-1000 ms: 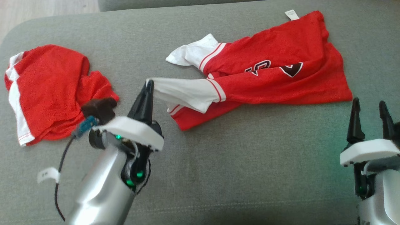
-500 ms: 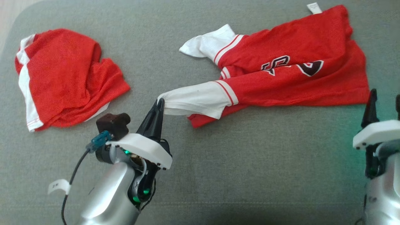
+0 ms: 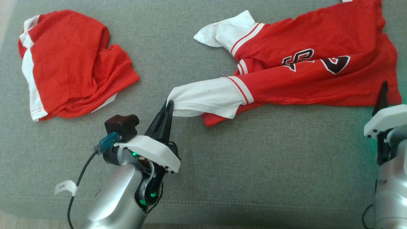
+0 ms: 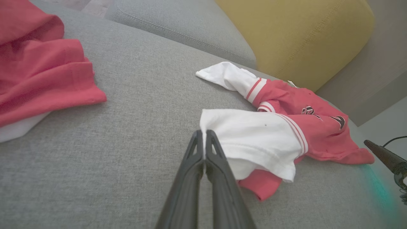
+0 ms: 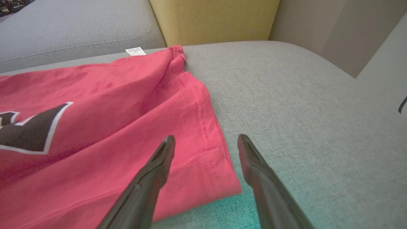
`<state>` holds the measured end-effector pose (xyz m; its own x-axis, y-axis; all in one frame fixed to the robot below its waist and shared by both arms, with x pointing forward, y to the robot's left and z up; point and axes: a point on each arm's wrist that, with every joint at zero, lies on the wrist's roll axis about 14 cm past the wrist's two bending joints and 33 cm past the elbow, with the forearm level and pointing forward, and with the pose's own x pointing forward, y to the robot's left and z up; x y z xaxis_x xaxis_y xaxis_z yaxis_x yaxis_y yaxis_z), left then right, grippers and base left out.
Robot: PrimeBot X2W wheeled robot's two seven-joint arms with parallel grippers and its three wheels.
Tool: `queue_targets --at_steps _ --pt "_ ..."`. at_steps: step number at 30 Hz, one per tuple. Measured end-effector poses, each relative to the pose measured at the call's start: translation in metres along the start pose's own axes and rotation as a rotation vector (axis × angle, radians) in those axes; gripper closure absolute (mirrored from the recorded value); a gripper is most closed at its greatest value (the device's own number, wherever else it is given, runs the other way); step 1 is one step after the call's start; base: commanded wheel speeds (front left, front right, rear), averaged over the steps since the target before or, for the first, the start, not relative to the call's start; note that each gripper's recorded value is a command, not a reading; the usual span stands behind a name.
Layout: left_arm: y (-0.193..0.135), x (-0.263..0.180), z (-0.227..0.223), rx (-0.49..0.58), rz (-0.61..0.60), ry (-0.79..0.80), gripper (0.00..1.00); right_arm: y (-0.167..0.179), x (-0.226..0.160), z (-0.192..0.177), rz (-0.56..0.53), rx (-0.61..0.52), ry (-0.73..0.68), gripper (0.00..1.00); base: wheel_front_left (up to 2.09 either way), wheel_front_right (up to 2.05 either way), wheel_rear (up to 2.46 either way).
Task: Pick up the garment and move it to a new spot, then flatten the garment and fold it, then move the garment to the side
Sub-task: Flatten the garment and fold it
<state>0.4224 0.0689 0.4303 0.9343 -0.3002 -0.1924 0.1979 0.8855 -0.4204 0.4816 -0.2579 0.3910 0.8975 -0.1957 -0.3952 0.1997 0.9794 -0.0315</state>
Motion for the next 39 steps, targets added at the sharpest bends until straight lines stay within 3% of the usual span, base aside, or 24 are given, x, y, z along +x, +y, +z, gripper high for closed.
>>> queue_targets --at_steps 15,16,17,18,20,21,30,39 --pt "0.000 0.005 -0.002 0.002 0.000 0.002 1.00 -0.003 0.001 -0.027 -0.017 0.033 0.100 0.01 0.00 0.00 0.00" --pt "0.000 0.006 -0.002 0.002 -0.002 0.001 1.00 -0.003 0.001 -0.029 -0.016 0.034 0.104 0.22 0.00 0.00 0.00" --pt "-0.001 0.006 -0.002 0.001 -0.003 0.002 1.00 -0.003 0.000 -0.030 -0.016 0.035 0.108 0.51 0.00 0.00 0.00" --pt "-0.002 0.006 -0.003 0.000 -0.005 0.002 1.00 -0.003 0.001 -0.030 -0.014 0.035 0.107 0.59 0.00 0.00 0.00" --pt "-0.003 0.007 -0.002 -0.001 -0.013 0.000 1.00 -0.001 0.002 -0.027 -0.009 0.033 0.095 0.92 0.00 0.00 0.00" --pt "-0.003 0.007 -0.002 -0.001 -0.013 0.000 1.00 0.000 0.002 -0.025 -0.005 0.027 0.086 1.00 0.00 0.00 0.00" --pt "-0.003 0.005 0.007 -0.007 -0.003 -0.024 1.00 0.012 -0.001 0.002 0.056 -0.066 -0.043 1.00 0.00 0.00 0.00" --pt "-0.010 -0.004 0.063 -0.034 -0.020 -0.181 1.00 0.037 -0.035 0.087 0.184 -0.147 -0.354 1.00 0.00 0.00 0.00"
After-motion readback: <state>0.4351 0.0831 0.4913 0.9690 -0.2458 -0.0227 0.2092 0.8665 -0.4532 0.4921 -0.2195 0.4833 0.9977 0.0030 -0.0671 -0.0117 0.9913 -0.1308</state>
